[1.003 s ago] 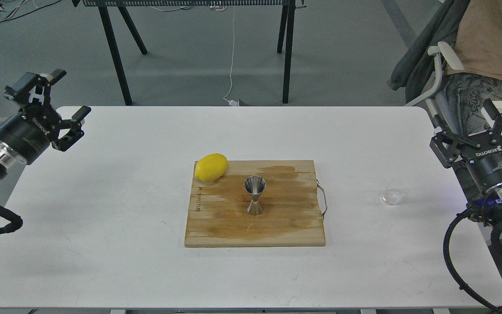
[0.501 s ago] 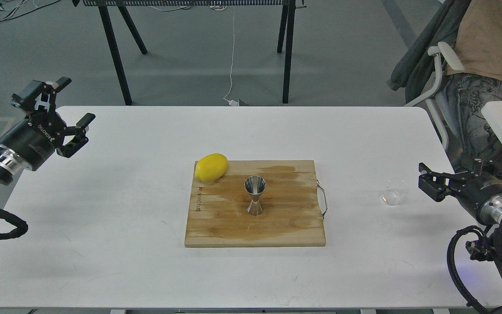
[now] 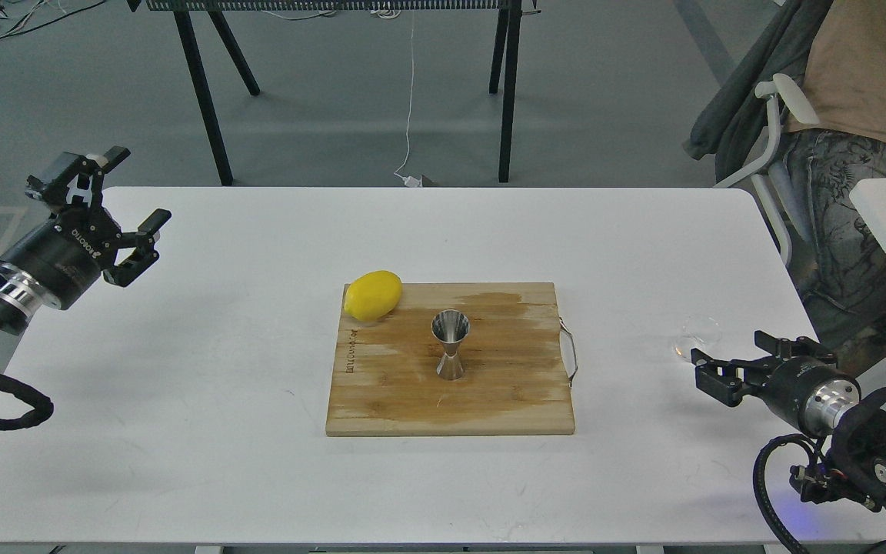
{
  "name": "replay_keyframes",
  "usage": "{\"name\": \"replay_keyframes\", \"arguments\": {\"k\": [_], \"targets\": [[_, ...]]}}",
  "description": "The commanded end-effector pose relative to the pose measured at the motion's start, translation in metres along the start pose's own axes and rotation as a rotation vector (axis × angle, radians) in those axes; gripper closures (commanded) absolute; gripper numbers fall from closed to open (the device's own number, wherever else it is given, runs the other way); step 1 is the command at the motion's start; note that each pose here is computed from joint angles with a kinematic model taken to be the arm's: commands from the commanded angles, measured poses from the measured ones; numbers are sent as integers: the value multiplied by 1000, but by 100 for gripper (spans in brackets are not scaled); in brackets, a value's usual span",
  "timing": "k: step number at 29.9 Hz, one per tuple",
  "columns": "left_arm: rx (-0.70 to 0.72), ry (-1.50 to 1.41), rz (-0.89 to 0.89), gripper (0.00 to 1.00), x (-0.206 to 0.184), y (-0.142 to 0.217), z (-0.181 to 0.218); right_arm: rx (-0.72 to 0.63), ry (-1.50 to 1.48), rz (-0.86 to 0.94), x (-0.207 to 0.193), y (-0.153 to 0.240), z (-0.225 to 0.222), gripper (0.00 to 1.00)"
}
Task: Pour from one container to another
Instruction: 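Lower the right gripper and grasp the small clear glass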
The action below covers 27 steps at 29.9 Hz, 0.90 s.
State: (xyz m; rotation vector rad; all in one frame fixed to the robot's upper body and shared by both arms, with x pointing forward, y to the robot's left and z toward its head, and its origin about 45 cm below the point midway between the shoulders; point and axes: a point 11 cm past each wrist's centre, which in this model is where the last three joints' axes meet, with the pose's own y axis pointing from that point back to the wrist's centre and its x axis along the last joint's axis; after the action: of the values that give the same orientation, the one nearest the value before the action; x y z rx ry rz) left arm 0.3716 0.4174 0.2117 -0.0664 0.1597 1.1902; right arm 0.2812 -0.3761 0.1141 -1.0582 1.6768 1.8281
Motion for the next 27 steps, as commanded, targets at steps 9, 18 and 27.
{"name": "replay_keyframes", "arguments": {"k": [9,18,27], "targets": [[5,5,6,2,1,0,-4,-23,-5,31,14,-31,7,2],[7,2,13,2,3,1,-4,-28,-1,38,9,-49,12,1],[8,2,15,2,3,1,-4,-21,-11,43,14,-54,11,2]]}}
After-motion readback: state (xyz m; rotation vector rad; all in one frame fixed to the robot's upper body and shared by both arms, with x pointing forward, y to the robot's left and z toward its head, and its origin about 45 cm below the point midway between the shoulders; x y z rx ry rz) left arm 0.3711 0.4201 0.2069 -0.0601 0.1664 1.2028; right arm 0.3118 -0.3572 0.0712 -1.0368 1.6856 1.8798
